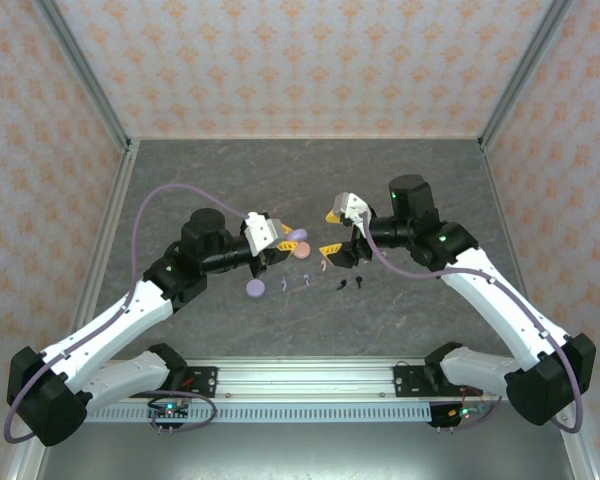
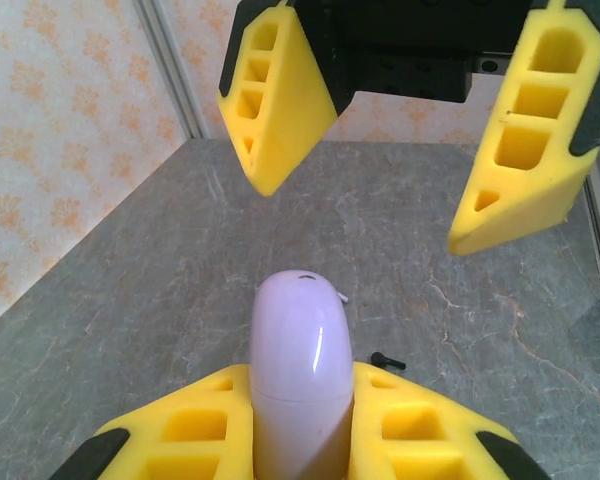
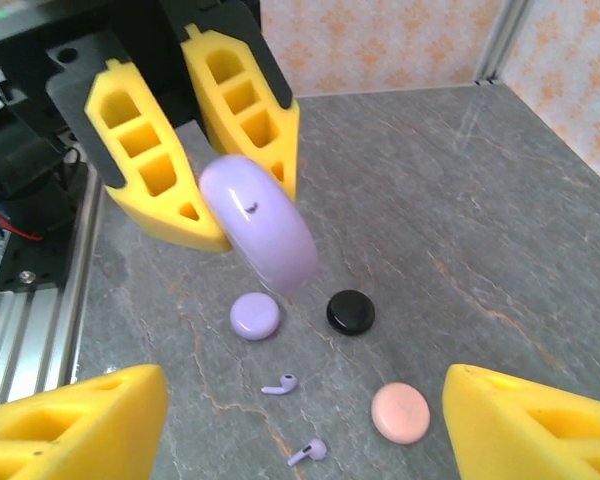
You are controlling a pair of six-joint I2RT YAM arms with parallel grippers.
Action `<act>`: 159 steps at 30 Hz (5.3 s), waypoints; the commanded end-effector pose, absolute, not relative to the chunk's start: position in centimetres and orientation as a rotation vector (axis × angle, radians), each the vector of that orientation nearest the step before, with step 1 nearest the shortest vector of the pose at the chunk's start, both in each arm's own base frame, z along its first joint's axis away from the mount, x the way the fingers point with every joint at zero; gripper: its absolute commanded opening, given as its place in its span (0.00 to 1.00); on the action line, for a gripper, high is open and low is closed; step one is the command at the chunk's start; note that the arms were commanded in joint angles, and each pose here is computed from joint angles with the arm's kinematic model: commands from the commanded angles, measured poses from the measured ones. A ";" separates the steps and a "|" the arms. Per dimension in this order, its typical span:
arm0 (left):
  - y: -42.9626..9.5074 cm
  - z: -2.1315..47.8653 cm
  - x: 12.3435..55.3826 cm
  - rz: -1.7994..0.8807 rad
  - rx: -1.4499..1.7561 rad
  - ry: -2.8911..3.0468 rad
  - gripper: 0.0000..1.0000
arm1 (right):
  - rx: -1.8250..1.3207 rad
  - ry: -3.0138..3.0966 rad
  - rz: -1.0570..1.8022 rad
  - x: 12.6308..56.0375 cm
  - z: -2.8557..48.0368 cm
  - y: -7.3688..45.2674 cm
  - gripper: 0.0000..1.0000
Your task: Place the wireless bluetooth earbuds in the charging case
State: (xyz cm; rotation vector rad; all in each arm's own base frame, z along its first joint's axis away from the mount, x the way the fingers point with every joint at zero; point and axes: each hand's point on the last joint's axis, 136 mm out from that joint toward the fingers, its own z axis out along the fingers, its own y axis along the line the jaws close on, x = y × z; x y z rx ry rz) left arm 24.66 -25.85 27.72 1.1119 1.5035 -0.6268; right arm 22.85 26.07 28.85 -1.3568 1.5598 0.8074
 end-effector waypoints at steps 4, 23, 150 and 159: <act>-26.2 29.5 23.7 -0.645 1.146 1.433 0.00 | -1.418 1.426 0.892 22.3 30.9 28.0 0.67; -26.7 29.2 23.4 -0.685 1.165 1.433 0.00 | -1.509 1.429 0.954 22.1 29.9 30.7 0.35; -26.7 24.9 22.8 -0.870 0.928 1.562 0.00 | 0.151 2.781 0.177 32.6 5.7 8.9 0.38; -26.7 24.7 22.8 -0.866 0.940 1.570 0.00 | 0.157 2.821 0.178 33.6 4.2 9.2 0.34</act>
